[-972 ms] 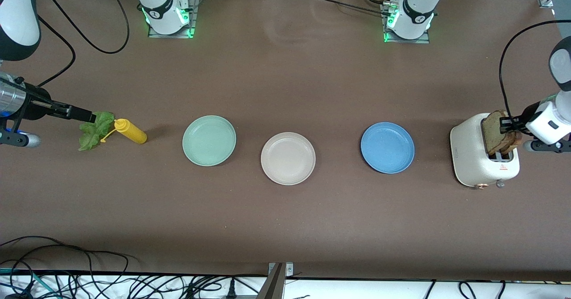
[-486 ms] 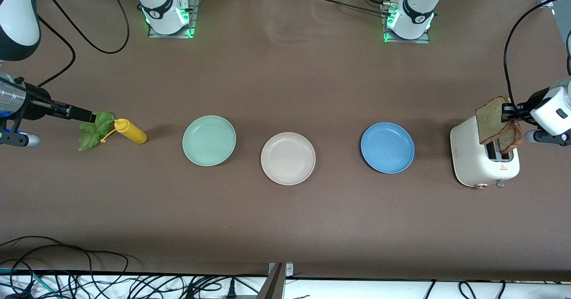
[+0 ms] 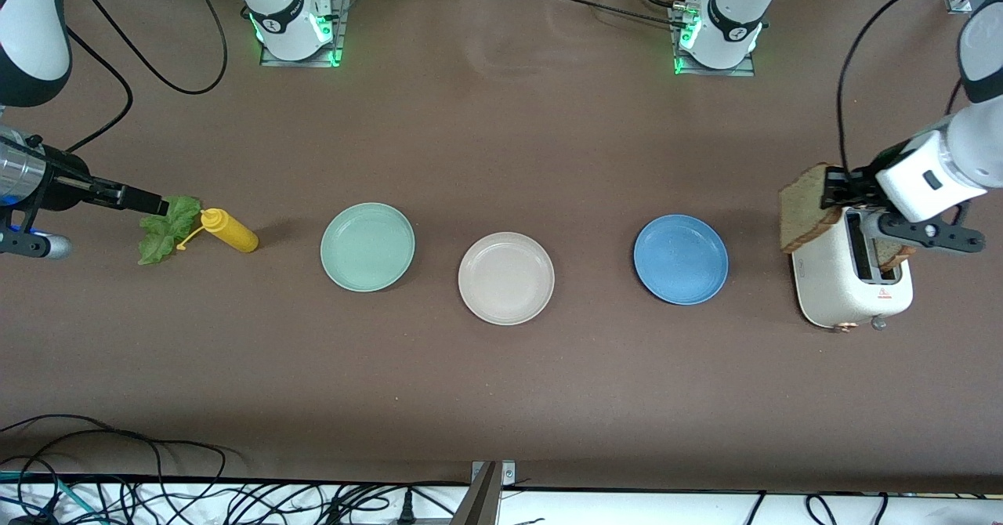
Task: Make sandwich on beige plate with both arms
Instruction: 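Grasp the bread slice and lift it out with the left gripper, then carry the bread to the beige plate and lower it with the left gripper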
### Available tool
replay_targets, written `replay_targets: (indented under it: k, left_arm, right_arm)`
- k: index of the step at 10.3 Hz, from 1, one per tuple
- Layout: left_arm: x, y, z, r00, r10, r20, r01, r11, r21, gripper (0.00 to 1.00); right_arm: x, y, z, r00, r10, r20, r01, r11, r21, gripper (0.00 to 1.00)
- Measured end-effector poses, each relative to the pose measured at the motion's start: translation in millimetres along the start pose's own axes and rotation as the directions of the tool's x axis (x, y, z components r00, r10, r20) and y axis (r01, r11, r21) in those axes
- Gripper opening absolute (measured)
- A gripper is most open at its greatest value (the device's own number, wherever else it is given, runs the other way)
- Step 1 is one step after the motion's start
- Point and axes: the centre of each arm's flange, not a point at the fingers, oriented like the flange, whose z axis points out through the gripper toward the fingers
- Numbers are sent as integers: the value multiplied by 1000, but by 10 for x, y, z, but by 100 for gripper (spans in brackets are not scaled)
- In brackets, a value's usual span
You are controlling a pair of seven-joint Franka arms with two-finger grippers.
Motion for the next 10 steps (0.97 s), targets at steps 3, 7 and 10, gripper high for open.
replay_targets:
  k: [3,7,10]
  left_arm:
    - [102,606,218,999,15,38,-11,996,-91,9]
    - [553,1005,793,1000,-1,28,11,937,-349,9]
    - [885,1523,1241,998,-9,-60,-16,910,-414,9]
  right_arm:
    - [0,-1,0,1000,0,0,0,1000,0,100]
    - [2,-1,0,1000,0,1,0,1000,0,100]
    - [3,-1,0,1000,0,1,0,1000,0,100]
